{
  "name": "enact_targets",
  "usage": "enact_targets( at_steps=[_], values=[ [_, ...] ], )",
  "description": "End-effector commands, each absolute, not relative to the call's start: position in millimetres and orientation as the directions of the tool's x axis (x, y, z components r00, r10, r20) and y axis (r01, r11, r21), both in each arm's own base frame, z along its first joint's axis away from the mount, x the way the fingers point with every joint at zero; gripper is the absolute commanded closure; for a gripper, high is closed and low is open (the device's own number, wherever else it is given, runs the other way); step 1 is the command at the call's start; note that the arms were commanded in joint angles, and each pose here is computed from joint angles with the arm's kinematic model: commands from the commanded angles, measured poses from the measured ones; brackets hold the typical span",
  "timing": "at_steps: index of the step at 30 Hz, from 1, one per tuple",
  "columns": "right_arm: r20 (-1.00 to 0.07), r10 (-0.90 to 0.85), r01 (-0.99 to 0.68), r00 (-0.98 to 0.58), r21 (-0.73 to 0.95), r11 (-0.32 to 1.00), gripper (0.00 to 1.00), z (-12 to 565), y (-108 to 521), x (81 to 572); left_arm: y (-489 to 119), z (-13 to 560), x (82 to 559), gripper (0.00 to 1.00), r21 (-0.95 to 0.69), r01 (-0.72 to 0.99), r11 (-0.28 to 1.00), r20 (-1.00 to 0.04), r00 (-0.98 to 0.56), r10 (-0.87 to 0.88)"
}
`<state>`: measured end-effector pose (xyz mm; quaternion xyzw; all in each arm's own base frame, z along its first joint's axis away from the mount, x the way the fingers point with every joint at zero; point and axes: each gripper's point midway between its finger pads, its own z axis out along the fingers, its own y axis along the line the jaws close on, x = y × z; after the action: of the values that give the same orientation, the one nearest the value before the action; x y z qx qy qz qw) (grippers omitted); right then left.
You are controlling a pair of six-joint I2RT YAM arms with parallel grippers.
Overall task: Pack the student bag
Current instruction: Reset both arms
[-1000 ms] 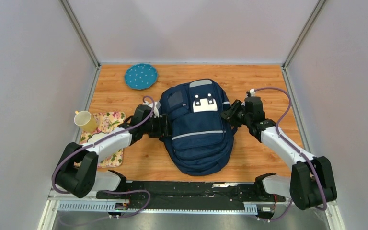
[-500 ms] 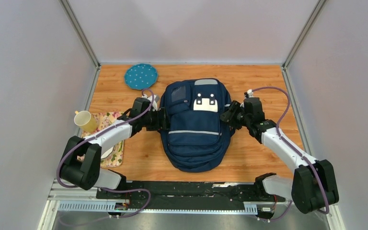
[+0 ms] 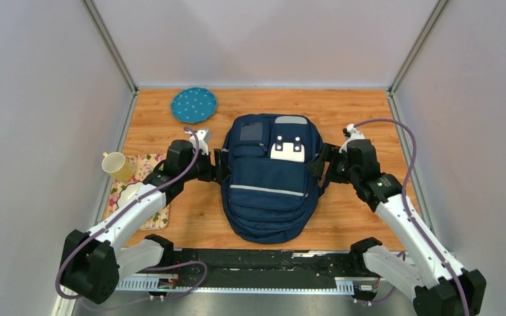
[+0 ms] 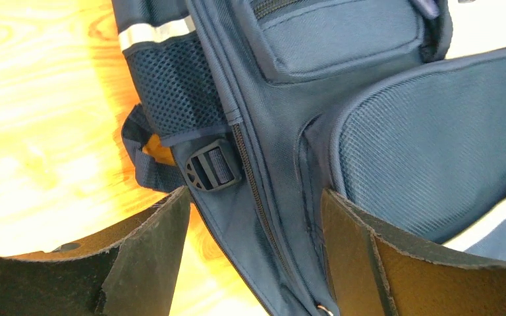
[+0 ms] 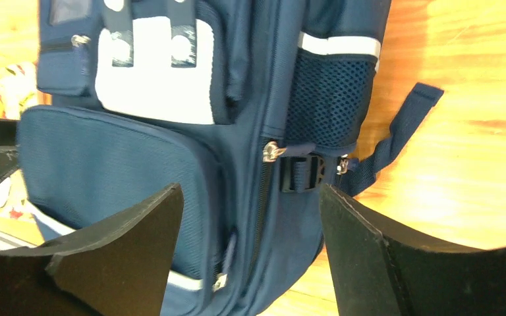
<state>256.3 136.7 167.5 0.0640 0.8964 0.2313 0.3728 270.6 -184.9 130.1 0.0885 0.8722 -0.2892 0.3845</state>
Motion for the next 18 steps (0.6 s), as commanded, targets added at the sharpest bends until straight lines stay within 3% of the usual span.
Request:
enact_targets(
  at_steps=[1,5,18],
  values=[
    [-0.746,0.316,-0.081,-0.586,0.441,0.894,0.20,205,123,257,-202,176,266,0.20,-0.427,0.521,0.739,-0.815,-0.576,-0.065],
    [-0.776,0.332,-0.029,-0.536,0.410,0.912,0.11,211,106,256,-197,183,265,0.20,-0.399,0.523,0.753,-0.835,-0.546,-0.063],
    [-0.750,0.348,0.071,-0.563,0.376,0.924,0.10,207,91,254,-158,188,265,0.19,-0.302,0.384,0.873,-0.850,-0.522,-0.064]
  ],
)
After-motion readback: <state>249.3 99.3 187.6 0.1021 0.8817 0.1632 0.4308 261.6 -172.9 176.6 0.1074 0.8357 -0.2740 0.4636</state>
